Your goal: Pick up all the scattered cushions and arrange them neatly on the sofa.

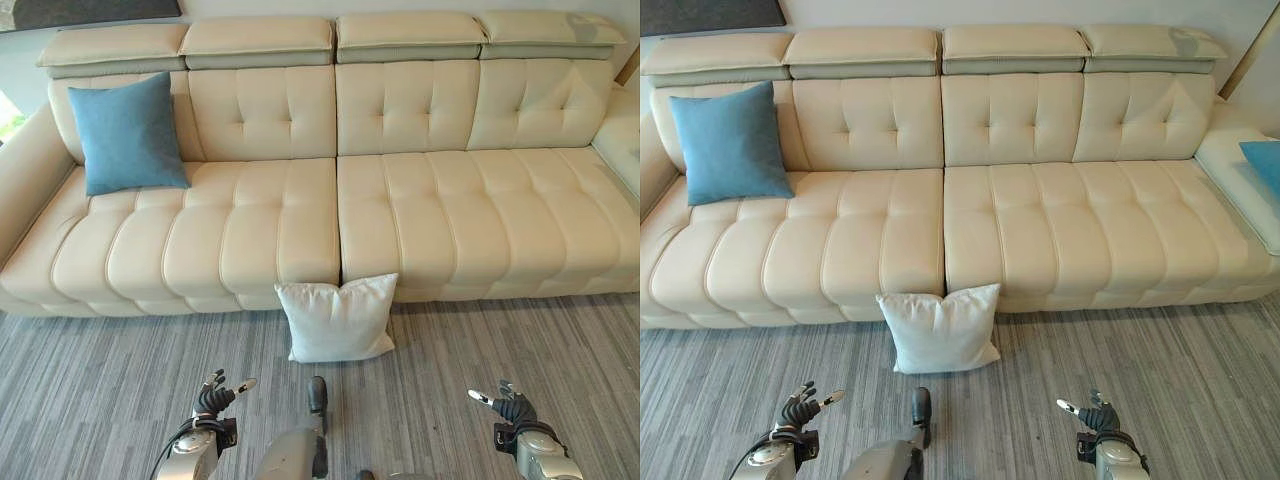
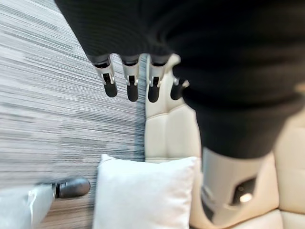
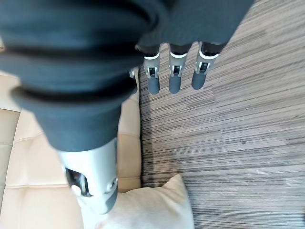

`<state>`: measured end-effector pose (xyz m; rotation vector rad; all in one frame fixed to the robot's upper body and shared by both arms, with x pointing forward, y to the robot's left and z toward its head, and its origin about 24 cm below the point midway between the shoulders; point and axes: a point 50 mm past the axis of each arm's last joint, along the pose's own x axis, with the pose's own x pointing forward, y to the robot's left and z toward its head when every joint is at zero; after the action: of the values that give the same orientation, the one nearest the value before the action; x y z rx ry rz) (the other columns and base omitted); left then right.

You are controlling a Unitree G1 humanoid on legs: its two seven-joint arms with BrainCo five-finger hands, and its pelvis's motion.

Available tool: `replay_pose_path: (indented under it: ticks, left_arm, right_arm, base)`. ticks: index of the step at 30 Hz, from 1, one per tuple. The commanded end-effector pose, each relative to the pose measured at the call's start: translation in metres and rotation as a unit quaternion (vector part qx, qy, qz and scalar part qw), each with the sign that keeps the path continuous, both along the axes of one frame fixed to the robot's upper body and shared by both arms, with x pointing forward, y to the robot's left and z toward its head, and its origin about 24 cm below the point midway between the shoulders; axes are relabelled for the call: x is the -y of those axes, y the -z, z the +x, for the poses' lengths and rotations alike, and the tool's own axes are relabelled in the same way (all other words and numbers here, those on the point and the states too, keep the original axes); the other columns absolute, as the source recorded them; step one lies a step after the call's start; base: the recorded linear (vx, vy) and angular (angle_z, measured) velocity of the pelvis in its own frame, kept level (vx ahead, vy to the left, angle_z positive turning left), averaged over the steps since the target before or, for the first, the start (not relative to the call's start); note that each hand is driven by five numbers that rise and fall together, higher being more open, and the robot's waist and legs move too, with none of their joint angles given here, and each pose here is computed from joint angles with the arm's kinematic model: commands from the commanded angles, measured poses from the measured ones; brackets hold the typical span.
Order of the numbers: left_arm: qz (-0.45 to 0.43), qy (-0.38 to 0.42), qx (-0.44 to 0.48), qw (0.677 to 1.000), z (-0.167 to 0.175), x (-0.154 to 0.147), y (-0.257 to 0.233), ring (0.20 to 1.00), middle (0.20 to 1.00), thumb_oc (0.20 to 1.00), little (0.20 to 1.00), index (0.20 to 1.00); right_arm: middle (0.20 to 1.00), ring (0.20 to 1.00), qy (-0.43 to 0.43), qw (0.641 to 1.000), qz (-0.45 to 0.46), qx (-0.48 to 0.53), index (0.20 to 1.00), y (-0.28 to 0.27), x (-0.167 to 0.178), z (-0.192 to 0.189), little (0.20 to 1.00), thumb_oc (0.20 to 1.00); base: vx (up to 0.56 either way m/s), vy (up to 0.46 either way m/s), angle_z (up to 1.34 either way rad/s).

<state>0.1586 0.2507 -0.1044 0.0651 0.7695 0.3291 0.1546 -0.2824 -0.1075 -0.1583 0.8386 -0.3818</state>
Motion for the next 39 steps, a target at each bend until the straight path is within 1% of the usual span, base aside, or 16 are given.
replay_pose_path:
  ticks: [1,5,11,18,19,21,24,27,28,29,30,31,32,33,34,39]
  left_arm:
    - [0.023,0.01,0.016,1.0,0.002,-0.007,-0.007,1.0,1.0,1.0,1.0,1.0]
    - [0.026,0.002,0.004,1.0,-0.005,-0.011,-0.004,1.0,1.0,1.0,1.0,1.0]
    - [0.041,0.004,0.028,0.999,0.012,-0.016,-0.013,1.0,1.0,1.0,1.0,1.0]
    - [0.048,0.0,0.023,0.999,0.012,-0.02,-0.012,1.0,1.0,1.0,1.0,1.0]
    - [0.051,-0.005,-0.005,0.999,0.001,-0.022,-0.004,1.0,1.0,1.0,1.0,1.0]
    - [0.047,-0.014,-0.031,0.998,-0.006,-0.022,0.005,1.0,1.0,1.0,1.0,1.0]
    - [0.044,-0.009,-0.054,0.998,-0.013,-0.02,0.012,1.0,1.0,1.0,1.0,1.0]
    - [0.046,-0.028,-0.079,0.995,-0.016,-0.024,0.018,1.0,1.0,1.0,1.0,1.0]
    - [0.057,-0.046,-0.081,0.994,-0.004,-0.03,0.015,1.0,1.0,1.0,1.0,1.0]
    - [0.057,-0.046,-0.081,0.994,-0.004,-0.03,0.015,1.0,1.0,1.0,1.0,1.0]
    - [0.065,-0.058,-0.076,0.993,0.006,-0.034,0.012,1.0,1.0,1.0,1.0,1.0]
    - [0.067,-0.069,-0.058,0.994,0.022,-0.037,0.004,1.0,1.0,1.0,1.0,1.0]
    - [0.077,-0.084,-0.024,0.993,0.052,-0.043,-0.014,1.0,1.0,1.0,1.0,1.0]
    - [0.077,-0.084,-0.024,0.993,0.052,-0.043,-0.014,1.0,1.0,1.0,1.0,1.0]
    - [0.089,-0.095,0.008,0.991,0.078,-0.048,-0.033,1.0,1.0,1.0,1.0,1.0]
    - [0.092,-0.118,0.077,0.986,0.126,-0.045,-0.071,1.0,1.0,1.0,1.0,1.0]
  right_arm:
    - [1.0,1.0,-0.025,0.998,-0.033,0.038,1.0,-0.018,0.011,0.02,1.0,1.0]
    - [1.0,1.0,-0.03,0.999,-0.022,0.034,1.0,-0.014,0.005,0.018,1.0,1.0]
    - [1.0,1.0,-0.032,0.999,-0.008,0.04,1.0,-0.012,-0.007,0.026,1.0,1.0]
    - [1.0,1.0,-0.029,0.999,-0.004,0.038,1.0,-0.01,-0.01,0.024,1.0,1.0]
    - [1.0,1.0,-0.027,0.999,-0.005,0.024,1.0,-0.005,-0.01,0.017,1.0,1.0]
    - [1.0,1.0,-0.034,0.999,-0.005,0.012,1.0,-0.002,-0.011,0.014,1.0,1.0]
    - [1.0,1.0,-0.034,0.999,-0.016,0.003,1.0,-0.002,-0.005,0.01,1.0,1.0]
    - [1.0,1.0,-0.026,0.999,-0.03,-0.006,1.0,-0.002,0.001,0.012,1.0,1.0]
    - [1.0,1.0,-0.026,0.998,-0.052,-0.001,1.0,-0.008,0.005,0.029,1.0,1.0]
    - [1.0,1.0,-0.026,0.998,-0.052,-0.001,1.0,-0.008,0.005,0.029,1.0,1.0]
    - [1.0,1.0,-0.023,0.998,-0.064,0.01,1.0,-0.015,0.008,0.042,1.0,1.0]
    - [1.0,1.0,-0.009,0.997,-0.066,0.03,1.0,-0.024,0.011,0.059,1.0,1.0]
    - [1.0,1.0,0.006,0.995,-0.08,0.061,1.0,-0.044,0.015,0.088,1.0,1.0]
    - [1.0,1.0,0.006,0.995,-0.08,0.061,1.0,-0.044,0.015,0.088,1.0,1.0]
    - [1.0,1.0,0.023,0.992,-0.096,0.084,1.0,-0.063,0.02,0.111,1.0,1.0]
    - [1.0,1.0,0.054,0.981,-0.102,0.157,1.0,-0.109,0.017,0.158,1.0,1.0]
  base:
    - [0.26,0.108,-0.33]
    - [0.39,0.205,-0.28]
    - [0.13,0.116,-0.01]
    - [0.13,-0.077,0.01]
    - [0.19,-0.162,-0.02]
    - [0.22,-0.198,0.1]
    - [0.15,-0.14,0.33]
    - [-0.01,-0.078,0.21]
    - [-0.13,-0.069,0.22]
    - [-0.21,-0.054,0.12]
    - [-0.21,-0.028,0.09]
    - [-0.41,-0.061,0.06]
    - [-0.32,-0.05,0.04]
    - [-0.3,-0.074,0.2]
    - [-0.1,-0.032,0.29]
    - [-0.03,0.022,0.32]
